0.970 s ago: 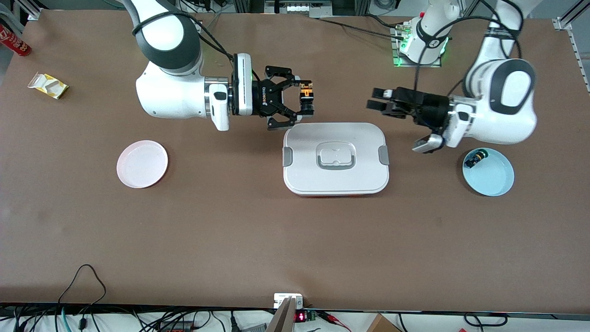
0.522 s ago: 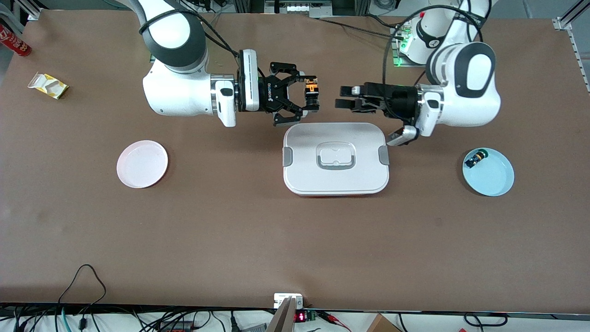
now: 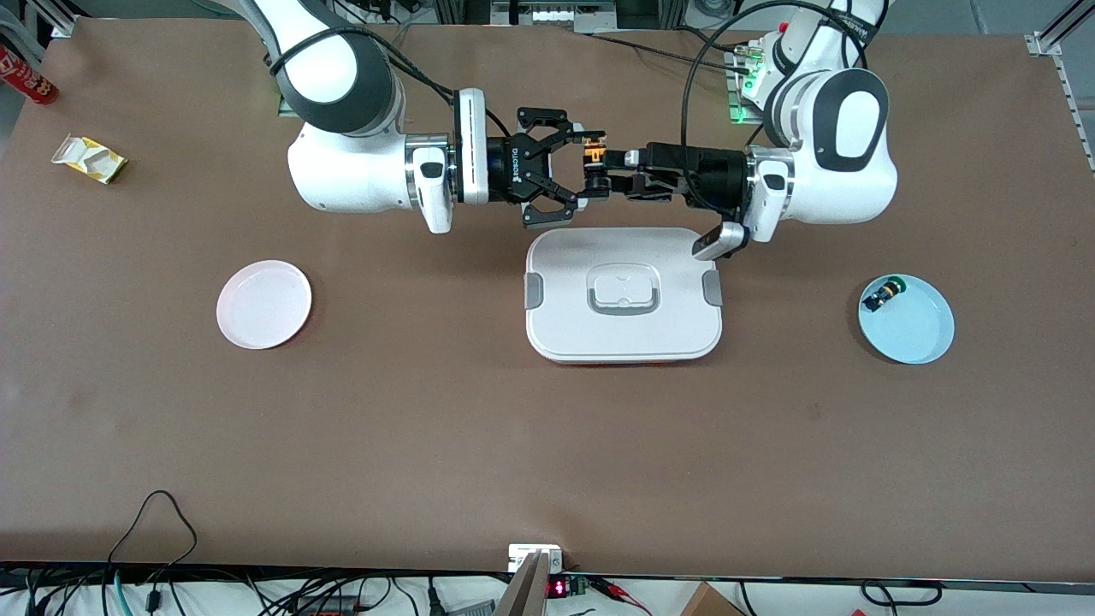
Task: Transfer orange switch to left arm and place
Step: 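Close the left gripper on the orange switch held by the right gripper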
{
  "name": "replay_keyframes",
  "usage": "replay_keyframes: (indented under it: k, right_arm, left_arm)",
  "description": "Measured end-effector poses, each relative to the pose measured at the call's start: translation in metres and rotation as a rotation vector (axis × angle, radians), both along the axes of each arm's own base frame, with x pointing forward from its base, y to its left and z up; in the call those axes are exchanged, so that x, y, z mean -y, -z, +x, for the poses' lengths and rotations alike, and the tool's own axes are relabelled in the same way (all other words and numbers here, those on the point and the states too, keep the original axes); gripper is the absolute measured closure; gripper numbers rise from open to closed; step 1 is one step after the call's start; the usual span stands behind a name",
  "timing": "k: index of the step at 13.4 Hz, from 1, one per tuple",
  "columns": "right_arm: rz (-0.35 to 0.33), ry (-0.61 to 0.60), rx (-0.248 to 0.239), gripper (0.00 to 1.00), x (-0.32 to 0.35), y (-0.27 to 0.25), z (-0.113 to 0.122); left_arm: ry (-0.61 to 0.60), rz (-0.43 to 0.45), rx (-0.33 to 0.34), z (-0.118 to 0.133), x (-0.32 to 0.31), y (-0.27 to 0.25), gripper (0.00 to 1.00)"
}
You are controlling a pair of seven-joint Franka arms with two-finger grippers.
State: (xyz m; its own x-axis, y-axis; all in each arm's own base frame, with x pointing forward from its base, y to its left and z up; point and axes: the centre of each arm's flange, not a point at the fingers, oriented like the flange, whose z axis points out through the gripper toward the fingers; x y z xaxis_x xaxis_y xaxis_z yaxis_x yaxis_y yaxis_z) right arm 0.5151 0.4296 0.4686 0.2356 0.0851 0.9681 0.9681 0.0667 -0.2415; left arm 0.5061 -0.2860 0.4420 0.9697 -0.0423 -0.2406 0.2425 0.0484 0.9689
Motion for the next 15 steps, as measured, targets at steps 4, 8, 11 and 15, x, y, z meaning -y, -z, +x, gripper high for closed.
replay_keyframes:
  k: [4,8,11,15]
  right_arm:
    - [0.001,0.001,0.0,0.27,0.0002,0.0,0.0002]
    - [0.0,0.002,0.0,0.27,0.0002,0.0002,0.0002]
    - [-0.006,0.002,-0.005,0.27,0.0008,0.0054,-0.0008]
    - [-0.004,0.004,-0.008,0.27,0.001,0.0053,-0.0008]
  left_arm:
    - [-0.001,-0.003,-0.002,-0.0008,0.0019,-0.0003,0.02]
    - [0.001,-0.004,-0.002,-0.0015,0.0031,-0.0003,0.11]
    - [-0.002,-0.014,0.0,-0.0019,0.004,-0.004,0.47]
    - [-0.005,-0.013,0.01,-0.0022,0.0033,-0.0044,0.59]
